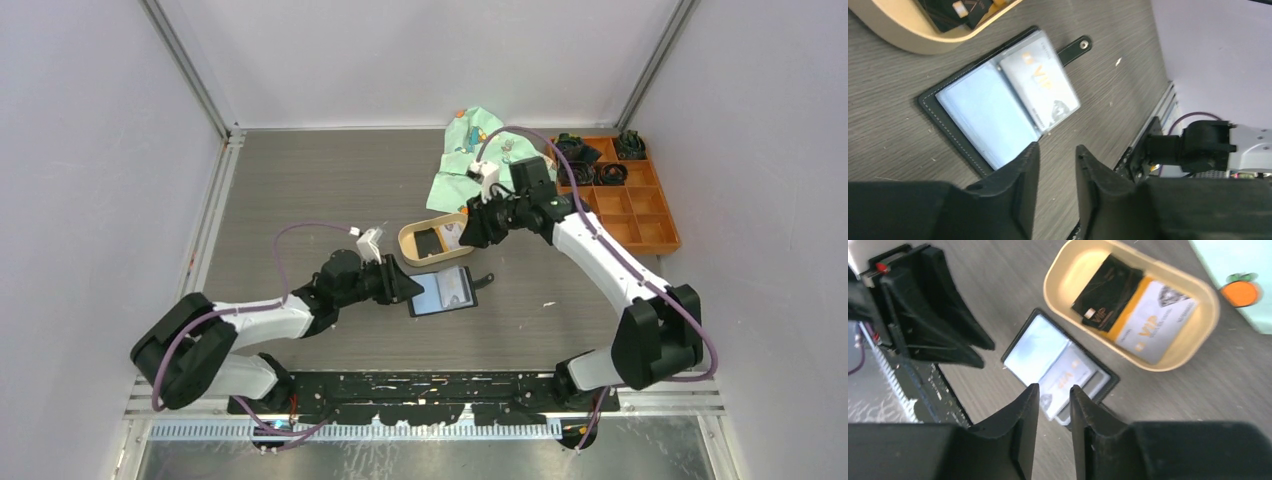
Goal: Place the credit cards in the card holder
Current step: Turn over the card slot in the card holder.
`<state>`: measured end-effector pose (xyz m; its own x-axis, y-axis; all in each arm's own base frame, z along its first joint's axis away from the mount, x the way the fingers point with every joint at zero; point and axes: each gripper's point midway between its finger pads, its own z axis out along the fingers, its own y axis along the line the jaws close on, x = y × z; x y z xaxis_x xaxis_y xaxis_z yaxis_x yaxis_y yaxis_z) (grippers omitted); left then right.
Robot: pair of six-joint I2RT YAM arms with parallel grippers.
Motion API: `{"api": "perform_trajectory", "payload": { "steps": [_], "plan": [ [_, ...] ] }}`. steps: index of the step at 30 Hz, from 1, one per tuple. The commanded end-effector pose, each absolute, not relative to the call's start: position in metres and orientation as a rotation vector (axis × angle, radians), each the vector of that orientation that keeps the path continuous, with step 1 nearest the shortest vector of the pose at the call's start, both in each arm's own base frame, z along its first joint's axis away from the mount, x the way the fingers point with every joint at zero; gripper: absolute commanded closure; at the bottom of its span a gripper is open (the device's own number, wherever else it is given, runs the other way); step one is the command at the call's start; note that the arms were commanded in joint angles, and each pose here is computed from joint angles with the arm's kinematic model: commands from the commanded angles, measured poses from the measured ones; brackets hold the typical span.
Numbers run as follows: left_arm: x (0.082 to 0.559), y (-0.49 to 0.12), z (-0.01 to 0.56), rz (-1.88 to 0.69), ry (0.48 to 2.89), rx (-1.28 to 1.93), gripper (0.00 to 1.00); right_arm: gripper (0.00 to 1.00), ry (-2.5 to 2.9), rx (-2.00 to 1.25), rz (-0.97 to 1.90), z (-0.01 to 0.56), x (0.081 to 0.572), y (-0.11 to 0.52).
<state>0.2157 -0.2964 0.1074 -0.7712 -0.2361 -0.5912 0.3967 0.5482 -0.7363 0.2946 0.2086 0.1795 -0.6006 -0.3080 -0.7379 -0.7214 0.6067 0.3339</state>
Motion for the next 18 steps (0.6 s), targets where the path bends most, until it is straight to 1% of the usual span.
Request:
{"api": "perform_trajectory", "payload": {
  "steps": [1,4,7,11,15,18],
  "plan": [
    [0.224,-0.314,0.117,-1.330,2.089,0.113,0.73,0.69,2.222,-1.029,0.952,0.149,0.262,0.230],
    [0.226,-0.320,0.101,-1.340,2.144,0.082,0.82,0.74,2.263,-1.127,0.879,0.119,0.256,0.237],
    [0.228,-0.325,0.089,-1.361,2.172,0.067,0.86,0.78,2.359,-1.176,0.810,0.094,0.255,0.238],
    [0.229,-0.329,0.076,-1.369,2.199,0.052,0.87,0.81,2.498,-1.179,0.726,0.066,0.256,0.232],
    [0.231,-0.332,0.071,-1.372,2.206,0.049,0.87,0.81,2.638,-1.173,0.553,0.045,0.264,0.213],
    [0.231,-0.332,0.067,-1.369,2.215,0.049,0.86,0.81,2.687,-1.196,0.502,0.039,0.265,0.205]
  ]
}}
